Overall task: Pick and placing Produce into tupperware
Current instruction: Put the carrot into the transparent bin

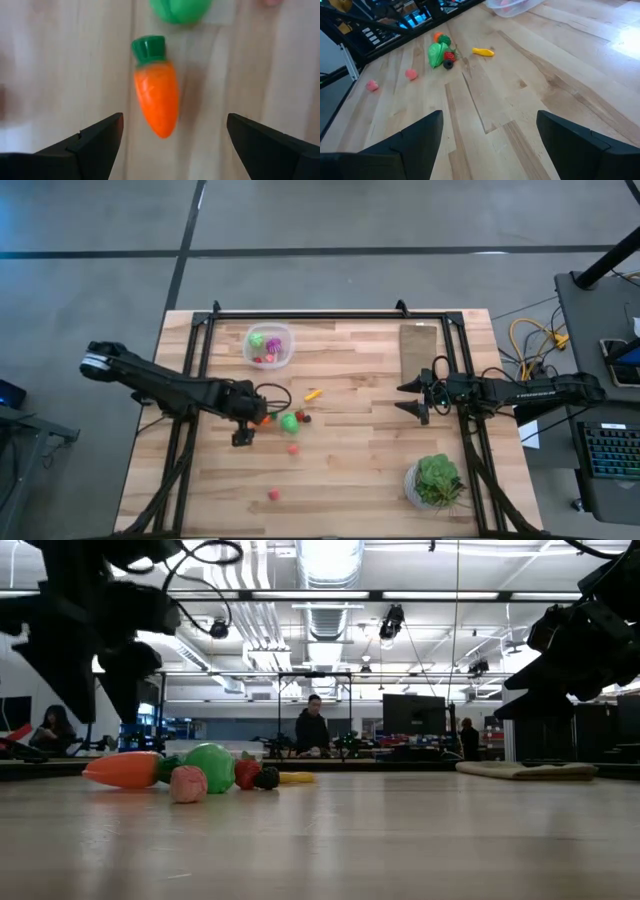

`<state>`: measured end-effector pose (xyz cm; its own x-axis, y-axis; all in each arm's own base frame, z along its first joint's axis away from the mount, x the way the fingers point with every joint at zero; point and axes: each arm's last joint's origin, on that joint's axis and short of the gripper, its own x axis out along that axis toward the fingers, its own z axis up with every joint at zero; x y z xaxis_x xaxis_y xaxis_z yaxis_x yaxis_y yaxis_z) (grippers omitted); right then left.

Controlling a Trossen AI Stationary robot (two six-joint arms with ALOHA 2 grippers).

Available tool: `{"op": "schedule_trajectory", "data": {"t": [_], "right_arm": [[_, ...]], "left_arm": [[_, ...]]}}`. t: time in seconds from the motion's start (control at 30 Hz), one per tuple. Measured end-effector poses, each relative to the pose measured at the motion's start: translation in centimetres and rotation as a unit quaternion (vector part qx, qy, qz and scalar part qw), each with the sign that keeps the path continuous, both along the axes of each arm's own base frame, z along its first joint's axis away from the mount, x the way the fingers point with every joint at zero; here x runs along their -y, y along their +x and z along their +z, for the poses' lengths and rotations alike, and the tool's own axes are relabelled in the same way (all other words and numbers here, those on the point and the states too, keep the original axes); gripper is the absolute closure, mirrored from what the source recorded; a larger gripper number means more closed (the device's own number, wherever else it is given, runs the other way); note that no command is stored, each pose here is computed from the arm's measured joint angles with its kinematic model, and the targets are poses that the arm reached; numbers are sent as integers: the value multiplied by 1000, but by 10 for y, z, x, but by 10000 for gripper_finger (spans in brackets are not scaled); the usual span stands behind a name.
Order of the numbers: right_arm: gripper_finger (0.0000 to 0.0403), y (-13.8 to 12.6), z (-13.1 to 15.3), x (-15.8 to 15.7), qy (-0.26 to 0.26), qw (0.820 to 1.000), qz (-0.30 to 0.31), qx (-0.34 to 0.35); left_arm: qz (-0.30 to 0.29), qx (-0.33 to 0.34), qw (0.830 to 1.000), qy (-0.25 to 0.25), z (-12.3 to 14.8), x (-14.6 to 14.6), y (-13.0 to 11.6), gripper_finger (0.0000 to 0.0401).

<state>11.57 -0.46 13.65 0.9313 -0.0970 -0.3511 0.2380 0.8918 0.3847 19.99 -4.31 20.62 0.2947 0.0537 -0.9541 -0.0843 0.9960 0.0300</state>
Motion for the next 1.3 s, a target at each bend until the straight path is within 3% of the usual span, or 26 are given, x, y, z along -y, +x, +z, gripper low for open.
{"op": "schedule_trajectory", "data": {"t": [0.13, 0.57, 1.0, 1.3], "right_arm": [[90, 0, 0, 0, 0, 1000, 0, 0], [90, 0, 0, 0, 0, 1000, 0, 0], [90, 0, 0, 0, 0, 1000, 0, 0], [90, 0, 0, 0, 0, 1000, 0, 0]], "left_arm": [[2, -16, 999, 31, -11, 0, 8, 60], [15, -41, 999, 24, -41, 6, 29, 66], [26, -40, 998, 28, -48, 7, 35, 195], [27, -34, 999, 26, -47, 6, 37, 229]]}}
